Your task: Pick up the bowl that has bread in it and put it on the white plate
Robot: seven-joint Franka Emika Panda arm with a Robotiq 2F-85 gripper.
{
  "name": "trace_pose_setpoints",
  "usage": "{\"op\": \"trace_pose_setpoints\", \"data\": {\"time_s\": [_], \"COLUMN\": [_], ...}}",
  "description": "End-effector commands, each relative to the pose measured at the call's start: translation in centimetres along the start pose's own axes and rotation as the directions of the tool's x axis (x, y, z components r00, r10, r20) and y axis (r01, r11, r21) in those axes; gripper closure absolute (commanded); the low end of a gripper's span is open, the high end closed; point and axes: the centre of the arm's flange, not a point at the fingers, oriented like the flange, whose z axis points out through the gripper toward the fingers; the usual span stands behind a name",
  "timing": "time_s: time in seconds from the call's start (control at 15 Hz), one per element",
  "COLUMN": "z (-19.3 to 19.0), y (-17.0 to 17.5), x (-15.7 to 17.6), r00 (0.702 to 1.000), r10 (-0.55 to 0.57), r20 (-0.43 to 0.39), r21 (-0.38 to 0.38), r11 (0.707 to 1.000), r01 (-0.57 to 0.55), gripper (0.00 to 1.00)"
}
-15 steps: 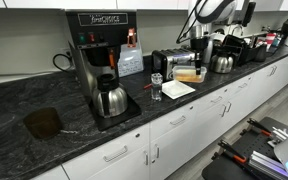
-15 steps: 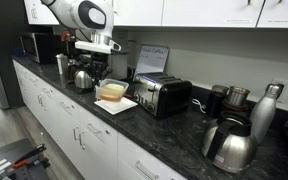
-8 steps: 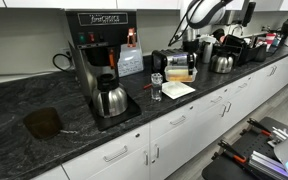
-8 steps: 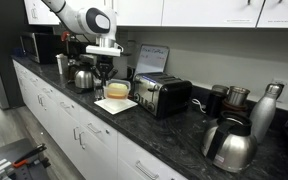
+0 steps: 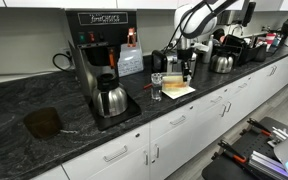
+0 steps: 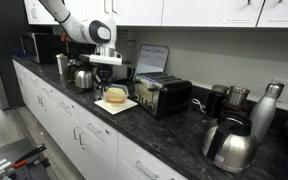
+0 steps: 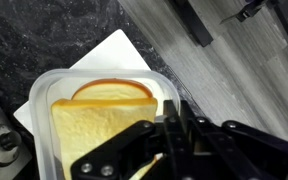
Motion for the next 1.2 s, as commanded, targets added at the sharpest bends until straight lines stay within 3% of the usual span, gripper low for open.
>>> {"op": "trace_pose_setpoints", "data": {"time_s": [0.0,0.27,0.33,0.47,0.67,1.0,1.07,1.13], "z": [0.7,1.8,2.0,2.2,0.9,-5.0,-6.4,-5.1], "y": [0.6,1.4,1.6,1.9,1.8,-0.3,-1.0,0.1], "x": [-0.1,-0.8,-0.9,-1.0,-1.1,-1.4,-1.6,-0.8], "r00": [1.0,1.0,0.999,0.998,0.995,0.991,0.99,0.991], "r10": [-0.012,0.021,0.033,0.048,0.065,0.052,0.045,0.046], "r20": [-0.005,-0.007,-0.011,-0.027,-0.069,-0.125,-0.133,-0.122], "r21": [0.0,0.019,0.03,0.043,0.034,-0.033,-0.038,-0.041], "r11": [1.0,1.0,0.999,0.998,0.997,0.998,0.998,0.998], "r01": [0.012,-0.021,-0.033,-0.046,-0.063,-0.057,-0.05,-0.052], "gripper": [0.98,0.98,0.67,0.6,0.38,0.05,0.01,0.15]}}
